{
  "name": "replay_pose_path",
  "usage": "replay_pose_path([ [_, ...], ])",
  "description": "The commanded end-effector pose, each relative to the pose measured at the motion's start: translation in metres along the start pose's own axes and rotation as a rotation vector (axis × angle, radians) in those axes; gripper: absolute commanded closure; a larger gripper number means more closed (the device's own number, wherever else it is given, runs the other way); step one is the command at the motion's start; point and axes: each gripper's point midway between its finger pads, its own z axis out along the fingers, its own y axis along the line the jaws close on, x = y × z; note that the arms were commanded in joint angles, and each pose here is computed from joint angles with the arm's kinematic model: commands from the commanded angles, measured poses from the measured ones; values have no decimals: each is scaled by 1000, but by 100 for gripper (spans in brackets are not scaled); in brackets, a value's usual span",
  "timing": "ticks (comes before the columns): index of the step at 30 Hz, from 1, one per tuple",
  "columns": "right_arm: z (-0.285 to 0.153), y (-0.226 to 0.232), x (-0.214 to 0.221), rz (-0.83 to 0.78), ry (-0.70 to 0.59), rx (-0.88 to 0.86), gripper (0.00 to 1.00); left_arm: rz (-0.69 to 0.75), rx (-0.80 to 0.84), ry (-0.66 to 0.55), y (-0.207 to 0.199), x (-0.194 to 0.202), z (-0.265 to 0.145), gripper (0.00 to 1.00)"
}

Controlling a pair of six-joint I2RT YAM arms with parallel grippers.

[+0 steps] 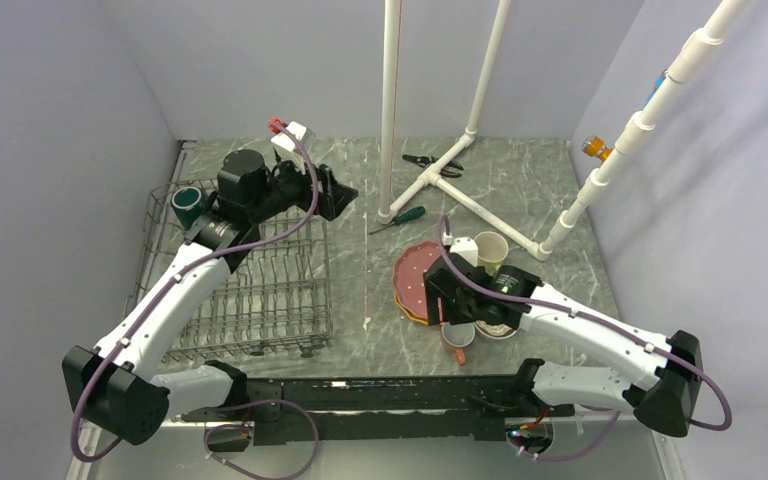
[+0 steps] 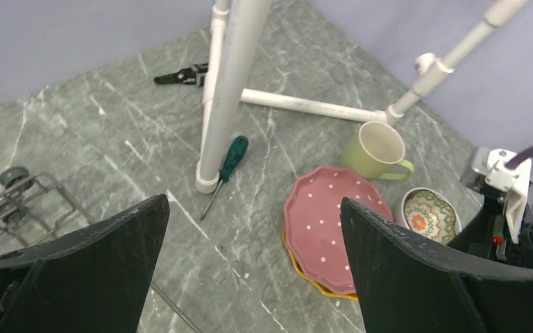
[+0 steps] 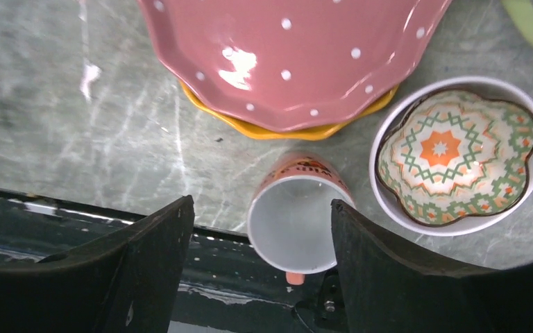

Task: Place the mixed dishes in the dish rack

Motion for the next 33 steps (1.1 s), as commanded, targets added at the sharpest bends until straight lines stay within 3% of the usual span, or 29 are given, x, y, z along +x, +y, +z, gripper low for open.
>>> replay_pose_path([
  [1, 16, -4, 22, -2, 63, 20, 29, -4, -90, -34, 15, -19, -4, 1],
  [17, 47, 2, 45, -14, 91, 20, 65, -100, -117, 1, 42, -3, 6, 1],
  [21, 46, 1, 50, -8, 111, 15, 85, -123, -121, 0, 45, -1, 6, 1],
  [25, 37, 2, 50, -3, 115, -8, 96, -143, -105, 8, 45, 1, 9, 1],
  [33, -7, 44, 27, 23, 53, -306, 100, -160, -110, 29, 48, 8, 13, 1],
])
